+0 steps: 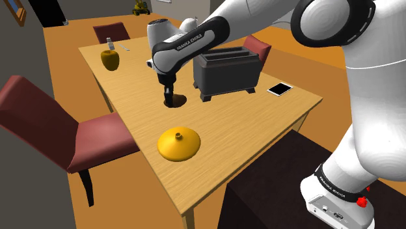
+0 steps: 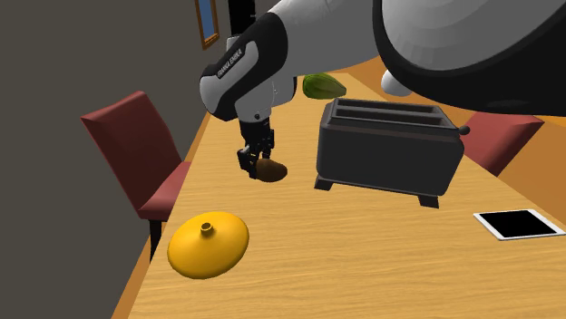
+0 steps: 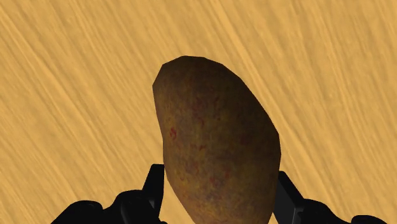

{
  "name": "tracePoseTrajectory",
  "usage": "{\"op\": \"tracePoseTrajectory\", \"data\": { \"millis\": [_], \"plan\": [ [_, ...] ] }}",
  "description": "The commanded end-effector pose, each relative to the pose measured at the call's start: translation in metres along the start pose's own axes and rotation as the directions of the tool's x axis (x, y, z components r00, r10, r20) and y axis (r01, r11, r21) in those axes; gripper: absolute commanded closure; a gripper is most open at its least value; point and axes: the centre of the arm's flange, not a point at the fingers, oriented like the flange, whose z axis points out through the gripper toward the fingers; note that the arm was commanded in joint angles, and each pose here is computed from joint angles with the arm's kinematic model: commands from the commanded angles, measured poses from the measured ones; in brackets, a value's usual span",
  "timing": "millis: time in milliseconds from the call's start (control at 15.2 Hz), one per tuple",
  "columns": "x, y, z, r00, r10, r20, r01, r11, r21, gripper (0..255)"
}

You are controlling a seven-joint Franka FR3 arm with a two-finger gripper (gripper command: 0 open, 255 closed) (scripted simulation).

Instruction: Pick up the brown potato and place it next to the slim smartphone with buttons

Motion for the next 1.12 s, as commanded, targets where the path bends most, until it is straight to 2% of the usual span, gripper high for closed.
{"op": "tracePoseTrajectory", "data": {
  "millis": [0, 1056],
  "plan": [
    [0.0, 0.0, 0.0, 1.0, 0.0, 0.001, 0.0, 1.0, 0.001, 255],
    [-0.001, 0.005, -0.084, 1.0, 0.0, 0.001, 0.0, 1.0, 0.001, 255]
  ]
}}
